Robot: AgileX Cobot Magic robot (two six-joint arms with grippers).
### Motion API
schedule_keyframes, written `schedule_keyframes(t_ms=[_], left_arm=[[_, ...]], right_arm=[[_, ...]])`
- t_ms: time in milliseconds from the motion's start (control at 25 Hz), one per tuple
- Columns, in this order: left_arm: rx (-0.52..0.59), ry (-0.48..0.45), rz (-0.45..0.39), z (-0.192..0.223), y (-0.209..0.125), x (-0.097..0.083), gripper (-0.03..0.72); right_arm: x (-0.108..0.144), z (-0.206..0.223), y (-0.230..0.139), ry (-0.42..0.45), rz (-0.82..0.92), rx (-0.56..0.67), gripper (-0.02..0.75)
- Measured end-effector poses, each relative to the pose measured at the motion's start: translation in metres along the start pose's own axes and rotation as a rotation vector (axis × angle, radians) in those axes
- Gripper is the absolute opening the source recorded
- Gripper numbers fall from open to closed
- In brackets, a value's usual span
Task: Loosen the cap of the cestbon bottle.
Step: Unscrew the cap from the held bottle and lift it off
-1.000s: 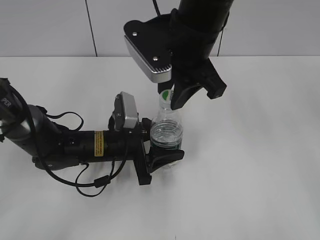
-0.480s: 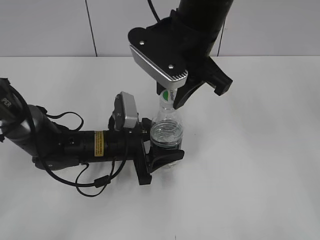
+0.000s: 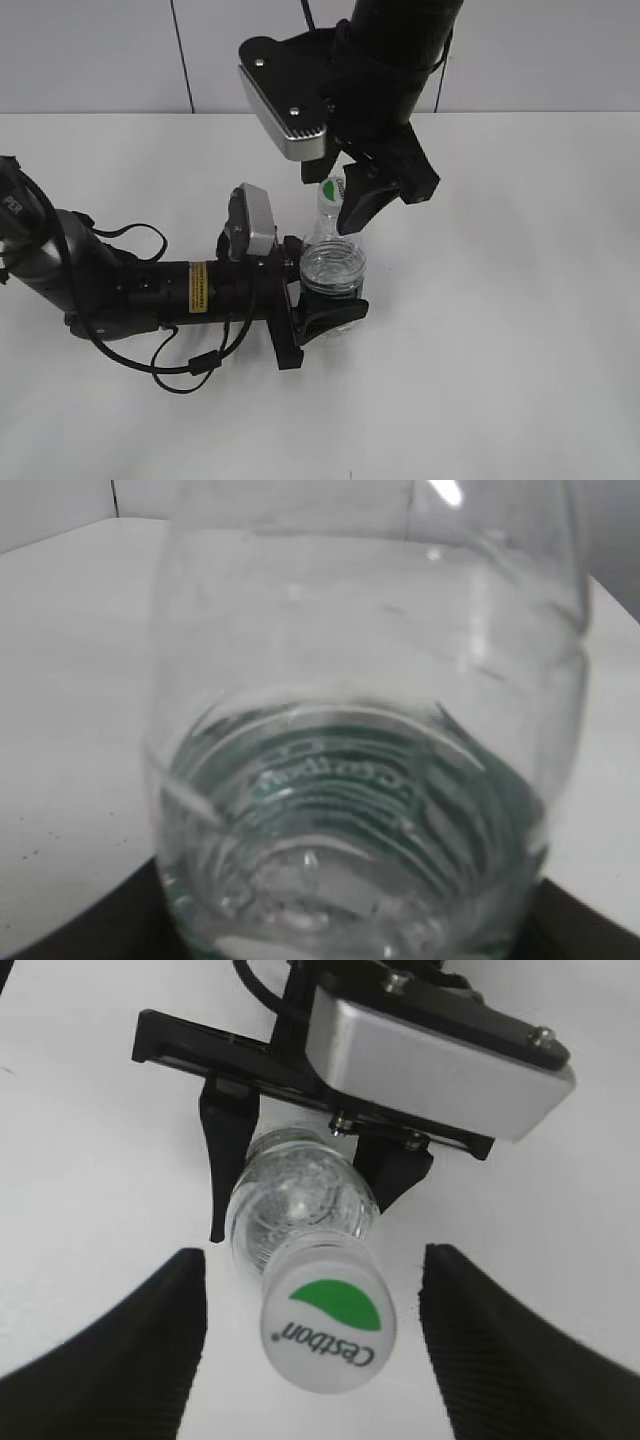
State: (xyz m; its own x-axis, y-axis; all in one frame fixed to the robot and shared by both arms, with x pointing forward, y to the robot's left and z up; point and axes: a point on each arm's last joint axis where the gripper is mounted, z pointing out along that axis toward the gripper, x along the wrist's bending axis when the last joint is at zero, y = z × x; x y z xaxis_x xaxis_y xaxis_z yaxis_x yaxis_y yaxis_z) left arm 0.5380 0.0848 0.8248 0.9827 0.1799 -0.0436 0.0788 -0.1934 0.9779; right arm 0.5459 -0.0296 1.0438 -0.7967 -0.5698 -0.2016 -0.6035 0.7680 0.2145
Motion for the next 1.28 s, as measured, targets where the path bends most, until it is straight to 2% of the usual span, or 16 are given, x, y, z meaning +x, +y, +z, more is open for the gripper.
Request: schedule_keyframes(t_ms=[120,400,760,960,1280], left_arm=[[0.000,0.000,-0.001,0.000,0.000,0.000,0.413],[0.000,0.000,-0.001,0.000,0.000,0.000,0.413],[0.000,0.000,-0.002,0.000,0.000,0.000,0.413],[0.000,0.000,-0.002,0.000,0.000,0.000,0.413],[0.000,0.000,-0.002,0.000,0.000,0.000,0.413]], right_arm=[[0.000,0.000,0.000,0.001,0.068,0.000,0.526],[0.001,-0.005,0.000,-0.009,0.273,0.005,0.535],[0.006,-0.047,0.012,-0.103,0.550,-0.057,0.587],[0.006,-0.073,0.015,-0.173,0.899,-0.092,0.588],[0.006,-0.076,0.001,-0.268,1.458,-0.027,0.588]])
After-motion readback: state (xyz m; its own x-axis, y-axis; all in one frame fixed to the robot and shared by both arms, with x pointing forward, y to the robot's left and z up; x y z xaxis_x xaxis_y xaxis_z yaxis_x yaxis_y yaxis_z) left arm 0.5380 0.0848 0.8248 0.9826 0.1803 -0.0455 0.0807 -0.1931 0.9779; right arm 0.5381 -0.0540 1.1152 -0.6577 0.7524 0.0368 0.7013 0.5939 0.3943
